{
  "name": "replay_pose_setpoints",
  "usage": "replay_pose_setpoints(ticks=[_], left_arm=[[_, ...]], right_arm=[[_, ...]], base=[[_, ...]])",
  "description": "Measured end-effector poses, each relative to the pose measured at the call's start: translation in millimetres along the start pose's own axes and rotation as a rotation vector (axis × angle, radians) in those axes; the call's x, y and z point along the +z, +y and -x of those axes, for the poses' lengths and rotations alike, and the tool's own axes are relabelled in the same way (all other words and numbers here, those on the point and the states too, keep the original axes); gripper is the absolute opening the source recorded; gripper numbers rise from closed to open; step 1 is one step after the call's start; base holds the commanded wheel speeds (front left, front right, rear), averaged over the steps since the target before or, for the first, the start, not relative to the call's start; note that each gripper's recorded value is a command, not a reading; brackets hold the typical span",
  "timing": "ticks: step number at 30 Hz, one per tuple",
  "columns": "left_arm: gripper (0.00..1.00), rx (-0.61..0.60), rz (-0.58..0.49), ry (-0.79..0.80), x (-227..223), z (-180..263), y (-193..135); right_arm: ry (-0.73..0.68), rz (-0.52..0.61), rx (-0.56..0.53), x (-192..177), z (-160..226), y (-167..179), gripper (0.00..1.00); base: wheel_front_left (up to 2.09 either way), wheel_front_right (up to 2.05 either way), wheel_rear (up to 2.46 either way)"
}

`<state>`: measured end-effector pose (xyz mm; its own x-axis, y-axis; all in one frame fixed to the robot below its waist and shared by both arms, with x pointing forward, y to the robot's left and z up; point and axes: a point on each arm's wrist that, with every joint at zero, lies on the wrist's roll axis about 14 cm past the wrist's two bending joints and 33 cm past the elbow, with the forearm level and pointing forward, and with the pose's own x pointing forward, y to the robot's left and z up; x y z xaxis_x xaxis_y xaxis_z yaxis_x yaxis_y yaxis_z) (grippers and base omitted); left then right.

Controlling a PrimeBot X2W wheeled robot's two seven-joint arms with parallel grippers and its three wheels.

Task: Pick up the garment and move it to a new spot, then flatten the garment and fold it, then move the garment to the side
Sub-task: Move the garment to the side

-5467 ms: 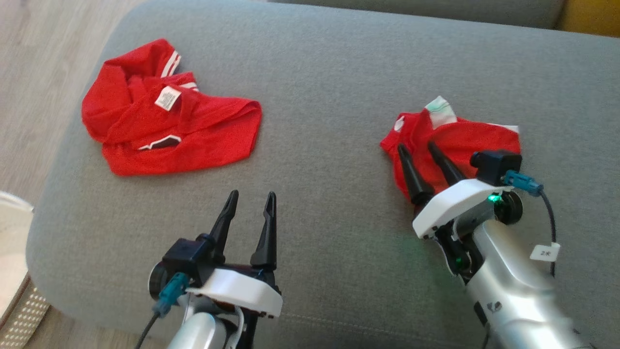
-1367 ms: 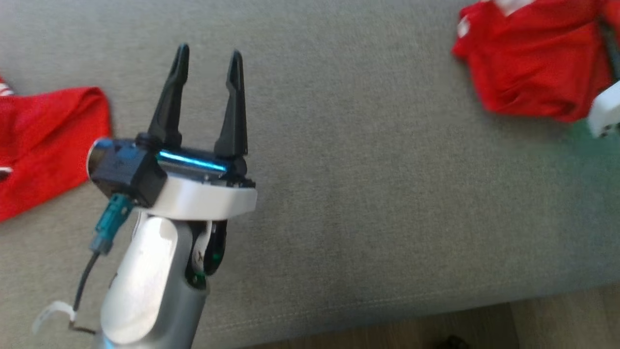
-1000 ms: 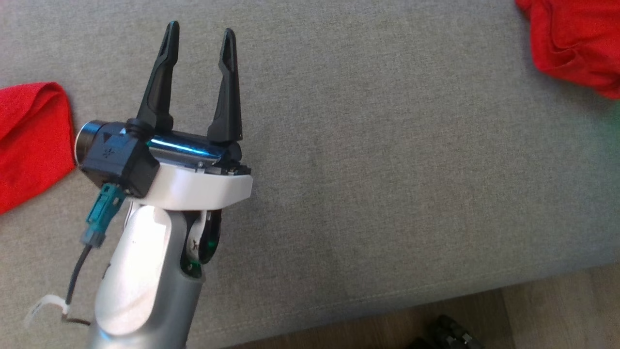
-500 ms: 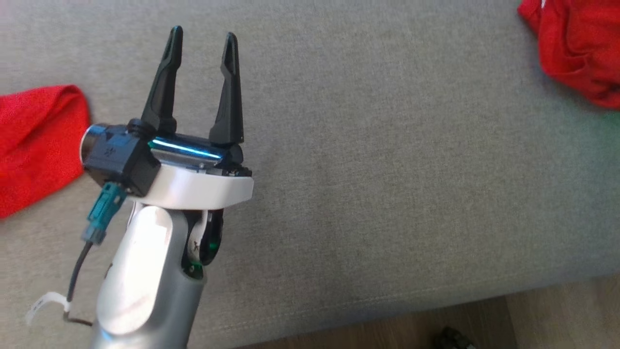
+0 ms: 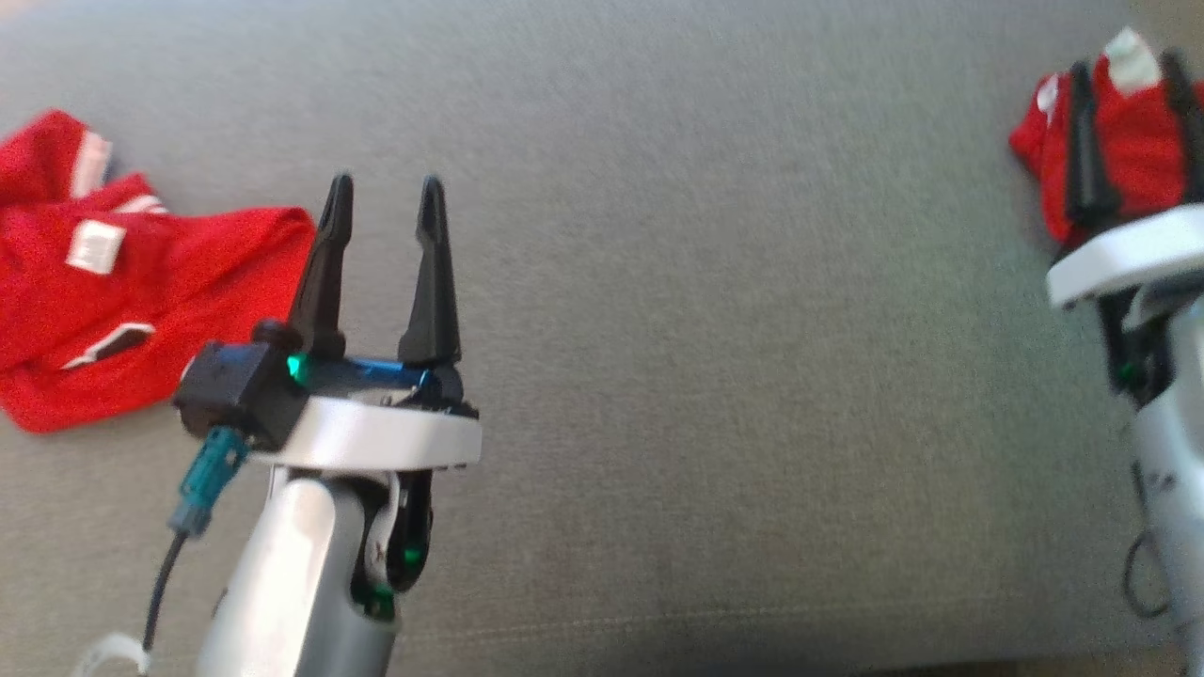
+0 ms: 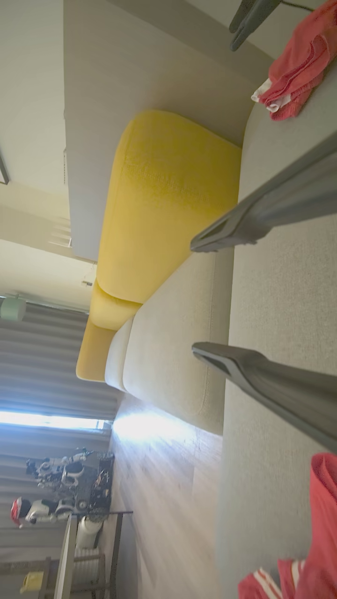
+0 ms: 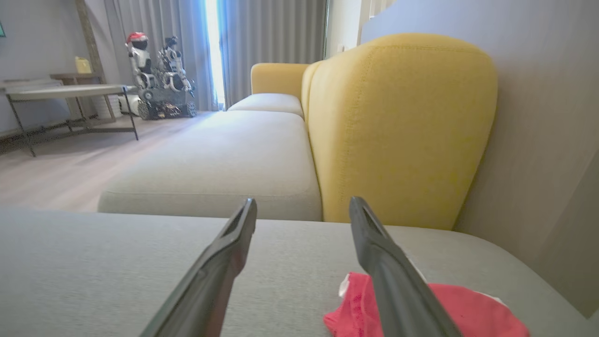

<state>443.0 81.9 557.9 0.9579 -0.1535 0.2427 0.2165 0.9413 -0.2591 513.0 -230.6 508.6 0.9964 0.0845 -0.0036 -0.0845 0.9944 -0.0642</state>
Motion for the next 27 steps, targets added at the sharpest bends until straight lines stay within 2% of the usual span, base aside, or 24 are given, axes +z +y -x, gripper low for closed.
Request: replay_pose_setpoints(ticks=[3, 8, 12, 15, 27], left_arm=[[1.00, 0.010, -0.056, -0.014, 11.2, 15.6, 2.8], [1.00, 0.077, -0.056, 0.012, 14.3, 48.4, 16.1], [1.00, 0.127, -0.055, 0.022, 18.4, 74.9, 25.0], [1.00, 0.146, -0.058, 0.031, 17.7, 86.8, 28.1], [1.00, 0.166, -0.061, 0.042, 16.6, 100.3, 30.1]], right_arm=[[-0.040, -0.049, 0.050, 9.9, 10.2, 27.9, 1.00], [-0.092, -0.163, 0.080, 21.2, 33.9, 62.3, 1.00], [-0.088, -0.225, 0.076, 14.0, 63.7, 80.7, 1.00], [-0.088, -0.210, 0.092, 11.7, 78.4, 92.9, 1.00], [-0.056, -0.198, 0.062, -3.1, 110.1, 93.4, 1.00]], base=[[0.00, 0.00, 0.00], [0.00, 0.00, 0.00], [0.00, 0.00, 0.00], [0.00, 0.00, 0.00], [0.00, 0.00, 0.00]])
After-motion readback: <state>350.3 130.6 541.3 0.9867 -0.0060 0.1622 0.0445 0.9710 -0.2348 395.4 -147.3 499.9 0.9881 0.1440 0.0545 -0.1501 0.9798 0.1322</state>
